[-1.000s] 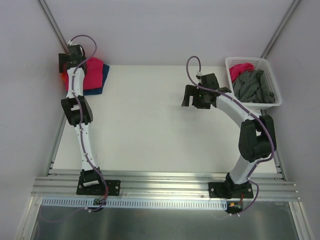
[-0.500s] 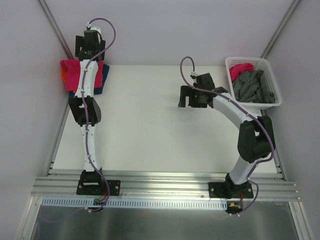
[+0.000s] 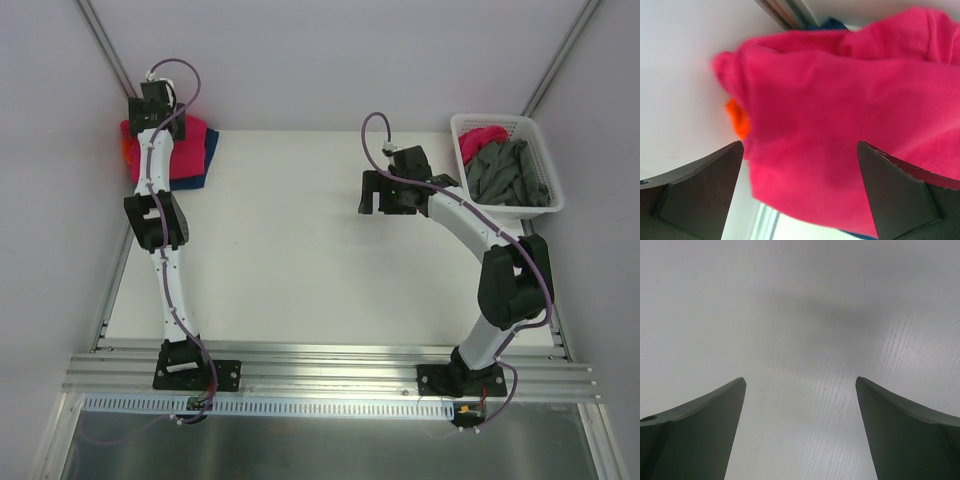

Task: Fold and stack the t-shirts
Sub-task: Neatly place the folded tshirt to the corner

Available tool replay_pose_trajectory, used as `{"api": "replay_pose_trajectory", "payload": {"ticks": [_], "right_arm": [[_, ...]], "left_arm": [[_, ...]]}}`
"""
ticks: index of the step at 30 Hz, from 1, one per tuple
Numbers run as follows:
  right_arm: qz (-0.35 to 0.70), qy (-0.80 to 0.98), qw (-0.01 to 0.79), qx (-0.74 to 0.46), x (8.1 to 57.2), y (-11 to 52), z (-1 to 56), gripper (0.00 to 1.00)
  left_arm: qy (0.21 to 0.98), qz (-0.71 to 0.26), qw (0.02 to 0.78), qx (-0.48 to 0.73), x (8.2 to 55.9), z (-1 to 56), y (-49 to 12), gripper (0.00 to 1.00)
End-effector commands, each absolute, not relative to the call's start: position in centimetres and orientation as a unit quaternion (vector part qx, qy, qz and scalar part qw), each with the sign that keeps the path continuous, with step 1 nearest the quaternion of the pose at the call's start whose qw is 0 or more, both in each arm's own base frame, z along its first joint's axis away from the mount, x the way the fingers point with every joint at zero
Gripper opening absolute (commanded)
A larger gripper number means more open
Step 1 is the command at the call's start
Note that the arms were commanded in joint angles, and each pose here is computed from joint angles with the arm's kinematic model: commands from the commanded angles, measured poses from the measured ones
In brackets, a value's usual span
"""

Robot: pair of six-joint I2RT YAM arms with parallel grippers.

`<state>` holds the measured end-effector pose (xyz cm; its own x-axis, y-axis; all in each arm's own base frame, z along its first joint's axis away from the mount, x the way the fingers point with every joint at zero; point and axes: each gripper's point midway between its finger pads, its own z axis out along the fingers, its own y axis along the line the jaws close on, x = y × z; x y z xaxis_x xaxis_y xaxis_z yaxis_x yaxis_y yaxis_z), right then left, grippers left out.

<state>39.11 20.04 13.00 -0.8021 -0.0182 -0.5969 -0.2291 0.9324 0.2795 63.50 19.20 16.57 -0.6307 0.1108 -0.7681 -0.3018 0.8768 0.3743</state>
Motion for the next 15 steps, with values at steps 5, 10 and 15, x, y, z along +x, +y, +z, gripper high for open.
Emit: {"api": "replay_pose_trajectory", "payload": {"ticks": [5, 10, 15], "right_arm": [[0.173, 0.924, 0.334, -0.073, 39.4, 20.0, 15.1, 0.97], [0.172, 0.925, 0.332, -0.074, 39.2, 20.0, 15.0, 0.97], [0.17, 0.925, 0.333, -0.072, 39.1, 19.9, 15.0, 0.97]], "left_arm": [[0.883, 0.268, 0.382, -0.043, 63.3, 12.3, 19.4, 0.98], [0.882, 0.271, 0.382, -0.055, 63.0, 12.1, 21.1, 0.98], [0.883, 0.255, 0.386, -0.076, 62.8, 10.9, 23.2, 0.97]]}}
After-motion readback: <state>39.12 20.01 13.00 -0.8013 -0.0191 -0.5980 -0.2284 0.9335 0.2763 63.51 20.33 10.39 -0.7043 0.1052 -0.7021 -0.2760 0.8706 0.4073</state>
